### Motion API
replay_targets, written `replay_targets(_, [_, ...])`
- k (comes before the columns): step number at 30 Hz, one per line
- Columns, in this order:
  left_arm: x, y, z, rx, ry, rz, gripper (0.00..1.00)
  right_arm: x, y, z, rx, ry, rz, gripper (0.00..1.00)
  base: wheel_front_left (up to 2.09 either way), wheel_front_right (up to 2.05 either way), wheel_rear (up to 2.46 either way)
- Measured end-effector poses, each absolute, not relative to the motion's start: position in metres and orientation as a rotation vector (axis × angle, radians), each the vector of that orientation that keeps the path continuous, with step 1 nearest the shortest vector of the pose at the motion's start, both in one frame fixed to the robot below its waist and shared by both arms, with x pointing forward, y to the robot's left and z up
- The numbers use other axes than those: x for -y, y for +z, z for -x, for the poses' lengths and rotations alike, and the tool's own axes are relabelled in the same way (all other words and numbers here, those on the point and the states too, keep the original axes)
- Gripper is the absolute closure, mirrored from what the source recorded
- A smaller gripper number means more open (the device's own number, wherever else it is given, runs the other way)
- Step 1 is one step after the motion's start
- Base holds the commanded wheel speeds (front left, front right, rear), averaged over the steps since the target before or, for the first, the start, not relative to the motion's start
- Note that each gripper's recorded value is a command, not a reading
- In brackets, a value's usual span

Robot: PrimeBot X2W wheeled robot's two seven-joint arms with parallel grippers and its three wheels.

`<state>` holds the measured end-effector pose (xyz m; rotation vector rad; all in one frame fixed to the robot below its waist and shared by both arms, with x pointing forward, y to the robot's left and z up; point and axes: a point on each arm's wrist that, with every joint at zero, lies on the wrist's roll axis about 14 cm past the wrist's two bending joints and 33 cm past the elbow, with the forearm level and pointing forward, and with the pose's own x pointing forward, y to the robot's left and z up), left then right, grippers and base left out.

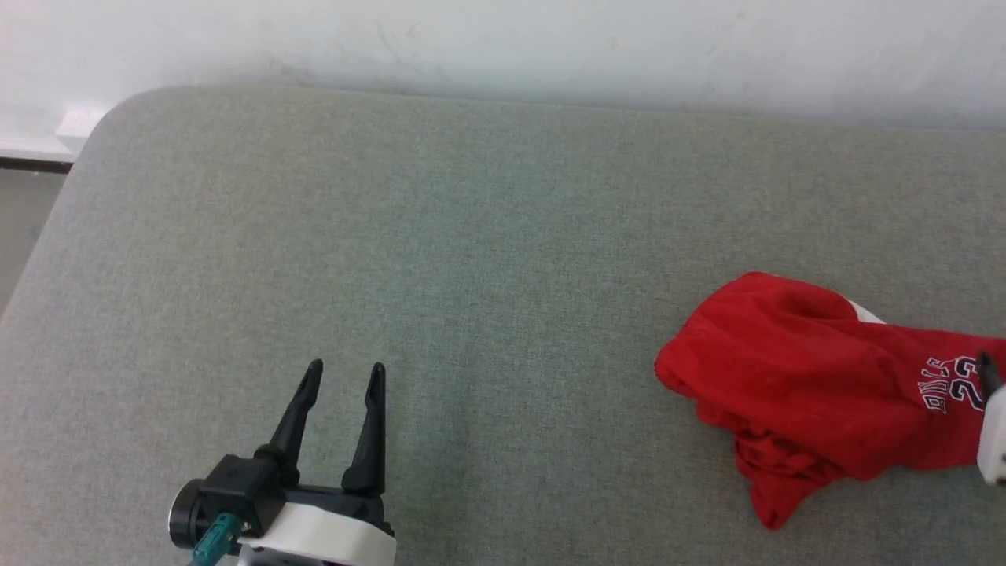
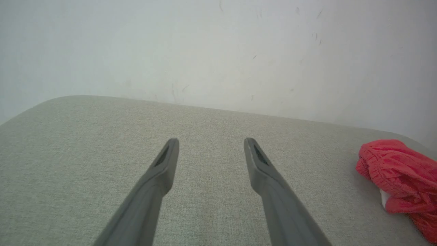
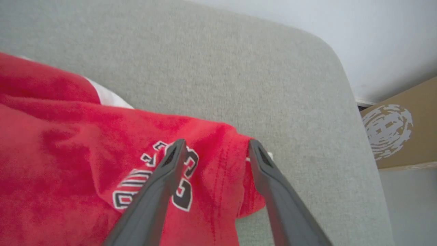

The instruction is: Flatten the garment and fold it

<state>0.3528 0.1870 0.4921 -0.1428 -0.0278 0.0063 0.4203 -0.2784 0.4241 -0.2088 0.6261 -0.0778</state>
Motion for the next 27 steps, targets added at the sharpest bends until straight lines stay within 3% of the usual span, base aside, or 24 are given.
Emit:
replay_targets(5, [-0.183,0.5,-0.351,0.055,-0.005,0.147,0.0,0.245,0.493,-0.443,-0.436,-0.009,0.145,0.0,0.0,0.0,0.0])
replay_targets(11, [-0.179,0.507,-0.35,0.076,-0.016,0.153,0.0,0.167,0.536,-0.438,-0.324,0.214,0.116,0.0,0.0,0.0,0.0])
replay_targets(16, [-0.179,0.505,-0.349,0.069,-0.013,0.154,0.0,0.113,0.5,-0.423,-0.462,0.382,0.113,0.0,0.0,0.0,0.0])
replay_targets(24, [-0.182,0.495,-0.347,0.035,0.0,0.156,0.0,0.099,0.433,-0.428,-0.665,0.484,0.343,0.0,0.0,0.0,0.0])
replay_targets(25, [-0.183,0.494,-0.347,0.032,0.004,0.155,0.0,0.098,0.425,-0.428,-0.691,0.493,0.361,0.29,0.0,0.0,0.0])
replay_targets(27, [-0.184,0.493,-0.346,0.03,0.006,0.155,0.0,0.096,0.413,-0.428,-0.734,0.505,0.377,1.0,0.0,0.0,0.0])
